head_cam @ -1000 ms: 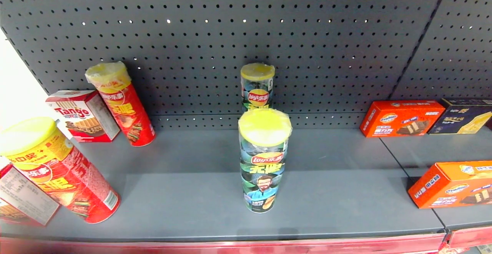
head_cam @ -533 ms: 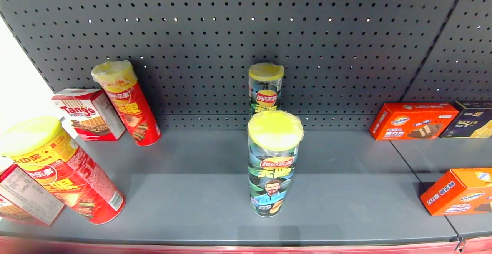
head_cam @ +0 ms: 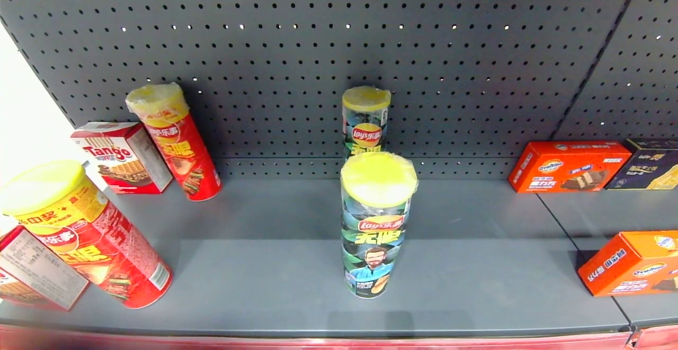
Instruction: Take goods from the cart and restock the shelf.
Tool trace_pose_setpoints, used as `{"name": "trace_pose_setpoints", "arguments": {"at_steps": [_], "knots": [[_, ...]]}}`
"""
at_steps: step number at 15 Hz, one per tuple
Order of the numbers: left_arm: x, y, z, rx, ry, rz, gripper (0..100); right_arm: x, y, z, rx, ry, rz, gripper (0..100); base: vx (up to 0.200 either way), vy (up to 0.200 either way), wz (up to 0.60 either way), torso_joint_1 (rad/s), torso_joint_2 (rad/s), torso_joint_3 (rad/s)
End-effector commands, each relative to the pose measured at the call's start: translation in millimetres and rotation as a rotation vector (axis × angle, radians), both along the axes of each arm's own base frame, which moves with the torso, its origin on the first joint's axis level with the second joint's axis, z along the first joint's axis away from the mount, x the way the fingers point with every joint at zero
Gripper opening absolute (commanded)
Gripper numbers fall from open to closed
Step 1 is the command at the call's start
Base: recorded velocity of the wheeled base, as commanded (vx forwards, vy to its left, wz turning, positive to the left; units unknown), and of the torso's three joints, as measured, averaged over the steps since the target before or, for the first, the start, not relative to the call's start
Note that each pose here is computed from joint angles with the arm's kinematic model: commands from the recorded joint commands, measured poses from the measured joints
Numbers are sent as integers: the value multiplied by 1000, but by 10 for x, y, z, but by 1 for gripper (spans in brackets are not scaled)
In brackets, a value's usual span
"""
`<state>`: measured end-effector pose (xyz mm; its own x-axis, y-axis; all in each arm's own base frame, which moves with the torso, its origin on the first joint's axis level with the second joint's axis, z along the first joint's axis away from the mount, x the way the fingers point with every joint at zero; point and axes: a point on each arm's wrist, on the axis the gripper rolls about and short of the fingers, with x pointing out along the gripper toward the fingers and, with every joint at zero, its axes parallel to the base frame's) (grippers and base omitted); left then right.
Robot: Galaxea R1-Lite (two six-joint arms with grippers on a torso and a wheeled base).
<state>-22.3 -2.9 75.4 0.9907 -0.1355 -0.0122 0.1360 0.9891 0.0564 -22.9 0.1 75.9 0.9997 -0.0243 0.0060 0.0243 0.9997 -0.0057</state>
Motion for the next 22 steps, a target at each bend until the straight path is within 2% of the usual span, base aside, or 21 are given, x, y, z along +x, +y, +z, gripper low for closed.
{"name": "trace_pose_setpoints", "arguments": {"at_steps": [1,9,11,22], "knots": [[1,0,0,-6,2,3,100,1,0,1,0,1,0,100,0,0,0,0,0,0],[1,0,0,-4,2,3,100,1,0,1,1,1,0,100,-25,0,0,0,1,0],[1,0,0,-6,2,3,100,1,0,1,1,1,0,100,0,-200,0,0,2,9],[1,1,0,-7,2,4,100,1,0,1,1,1,0,100,0,0,0,0,0,0]]}}
